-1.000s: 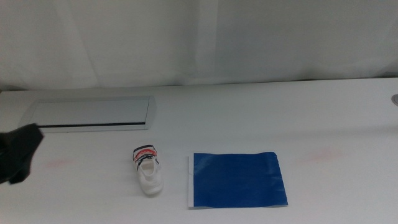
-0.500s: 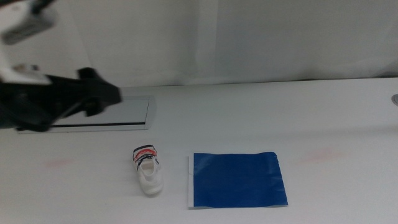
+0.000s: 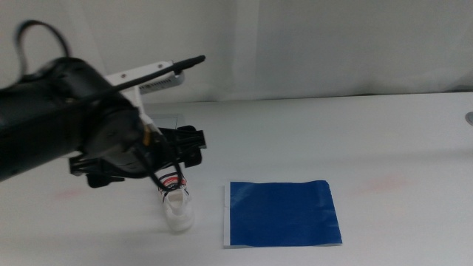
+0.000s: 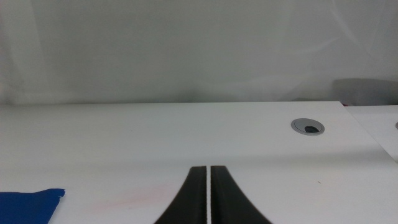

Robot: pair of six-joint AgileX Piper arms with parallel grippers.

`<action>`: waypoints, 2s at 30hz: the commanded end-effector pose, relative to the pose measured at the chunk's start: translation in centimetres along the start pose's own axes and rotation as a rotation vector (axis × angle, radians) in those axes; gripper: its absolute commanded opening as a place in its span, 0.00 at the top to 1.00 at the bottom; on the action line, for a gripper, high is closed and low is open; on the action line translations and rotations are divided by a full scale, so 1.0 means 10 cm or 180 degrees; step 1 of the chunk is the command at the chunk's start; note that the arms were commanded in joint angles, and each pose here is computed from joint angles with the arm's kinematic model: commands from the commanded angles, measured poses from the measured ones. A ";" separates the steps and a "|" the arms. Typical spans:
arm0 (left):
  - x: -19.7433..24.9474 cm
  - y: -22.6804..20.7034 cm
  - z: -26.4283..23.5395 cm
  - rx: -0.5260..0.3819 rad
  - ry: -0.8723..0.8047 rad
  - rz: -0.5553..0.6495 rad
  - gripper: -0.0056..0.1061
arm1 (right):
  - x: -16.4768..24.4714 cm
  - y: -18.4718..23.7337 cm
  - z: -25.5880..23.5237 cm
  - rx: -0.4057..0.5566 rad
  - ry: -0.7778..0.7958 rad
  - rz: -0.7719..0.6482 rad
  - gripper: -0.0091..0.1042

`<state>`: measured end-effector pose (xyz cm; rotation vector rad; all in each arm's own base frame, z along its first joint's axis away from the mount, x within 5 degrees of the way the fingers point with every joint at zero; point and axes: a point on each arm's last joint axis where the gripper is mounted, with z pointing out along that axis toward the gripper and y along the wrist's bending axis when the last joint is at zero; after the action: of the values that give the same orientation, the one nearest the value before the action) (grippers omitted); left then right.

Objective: Use one arm to grab the shoe from the table and place it on the mat.

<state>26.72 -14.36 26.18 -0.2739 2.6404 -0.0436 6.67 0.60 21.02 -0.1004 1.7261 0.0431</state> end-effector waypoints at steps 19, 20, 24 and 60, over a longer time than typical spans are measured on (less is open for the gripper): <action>0.11 -0.34 0.90 -0.0446 0.0531 -0.0511 0.15 | 0.01 -0.01 0.00 0.0031 -0.0041 -0.0018 0.94; 0.11 -0.33 0.92 -0.0449 0.0534 -0.0515 0.15 | 0.01 -0.01 0.00 0.0031 -0.0041 -0.0018 0.94; 0.07 -0.32 0.99 -0.0377 0.0495 -0.0561 0.15 | 0.01 -0.01 0.00 0.0031 -0.0041 -0.0018 0.94; 0.08 -0.18 1.30 -0.0514 0.0668 -0.0605 0.89 | 0.01 -0.01 0.00 0.0031 -0.0041 -0.0018 0.94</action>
<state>32.37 -16.35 14.37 -0.5830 2.8235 0.0747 6.67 0.60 21.02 -0.1013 1.7260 0.0424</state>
